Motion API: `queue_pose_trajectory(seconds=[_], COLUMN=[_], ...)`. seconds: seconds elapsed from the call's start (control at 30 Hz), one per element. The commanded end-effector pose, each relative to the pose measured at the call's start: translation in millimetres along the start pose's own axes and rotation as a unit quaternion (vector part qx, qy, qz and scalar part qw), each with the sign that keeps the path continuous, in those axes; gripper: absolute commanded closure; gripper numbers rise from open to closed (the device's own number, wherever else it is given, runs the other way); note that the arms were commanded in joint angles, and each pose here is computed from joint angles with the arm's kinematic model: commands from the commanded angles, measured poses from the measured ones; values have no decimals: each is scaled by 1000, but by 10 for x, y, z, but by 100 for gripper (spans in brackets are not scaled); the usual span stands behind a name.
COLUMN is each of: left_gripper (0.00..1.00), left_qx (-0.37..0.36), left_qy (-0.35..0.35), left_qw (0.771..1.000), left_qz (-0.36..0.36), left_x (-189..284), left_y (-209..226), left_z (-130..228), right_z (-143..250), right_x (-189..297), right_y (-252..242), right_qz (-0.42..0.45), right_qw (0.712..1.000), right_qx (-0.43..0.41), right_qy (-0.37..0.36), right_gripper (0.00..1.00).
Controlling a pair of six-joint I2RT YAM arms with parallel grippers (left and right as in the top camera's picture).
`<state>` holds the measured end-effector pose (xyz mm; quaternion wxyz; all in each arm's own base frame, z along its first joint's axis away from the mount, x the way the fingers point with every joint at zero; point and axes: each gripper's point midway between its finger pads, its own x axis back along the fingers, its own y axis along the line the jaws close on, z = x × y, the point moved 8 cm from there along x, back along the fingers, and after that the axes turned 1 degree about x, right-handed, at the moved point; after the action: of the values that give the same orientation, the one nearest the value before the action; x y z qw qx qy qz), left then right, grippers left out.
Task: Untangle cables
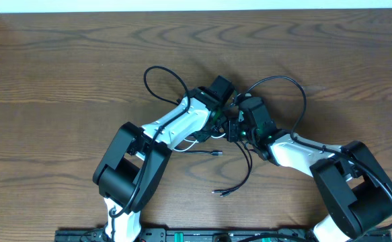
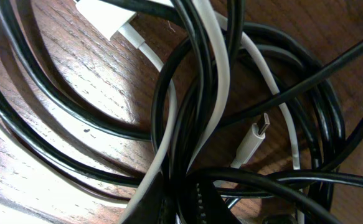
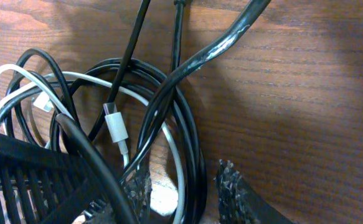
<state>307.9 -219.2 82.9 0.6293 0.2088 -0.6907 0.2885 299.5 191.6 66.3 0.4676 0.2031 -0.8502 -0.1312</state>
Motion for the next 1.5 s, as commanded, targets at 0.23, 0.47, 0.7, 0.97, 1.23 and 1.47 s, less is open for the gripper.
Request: queue_pose_trajectory(seconds=[0.23,0.47,0.7,0.97,1.23,1.47], left_gripper=[93,92,92,93,92,93], left_qx=[-96,-116,-139,-173,-152,-131], left_qy=[1,-10,-26,-54,-101,-64], left_qw=[995,992,985,971,944,908], left_qz=[11,57,101,154,276,393], left_x=[83,336,591,888,1647,2205], left_y=[24,-58,-121,-189,-182,-4], left_z=[5,-6,-20,-56,-224,-482], right_z=[56,102,8,-74,30,72], right_x=[-22,-16,7,75,86,88], right_y=[25,69,90,11,-31,-57], right_qz=[-11,-31,-74,-126,-120,-113], right_qw=[989,977,971,955,962,970], right_qx=[-146,-205,-223,-259,-223,-185], right_qy=[22,48,48,73,101,106], right_gripper=[66,81,78,99,99,99])
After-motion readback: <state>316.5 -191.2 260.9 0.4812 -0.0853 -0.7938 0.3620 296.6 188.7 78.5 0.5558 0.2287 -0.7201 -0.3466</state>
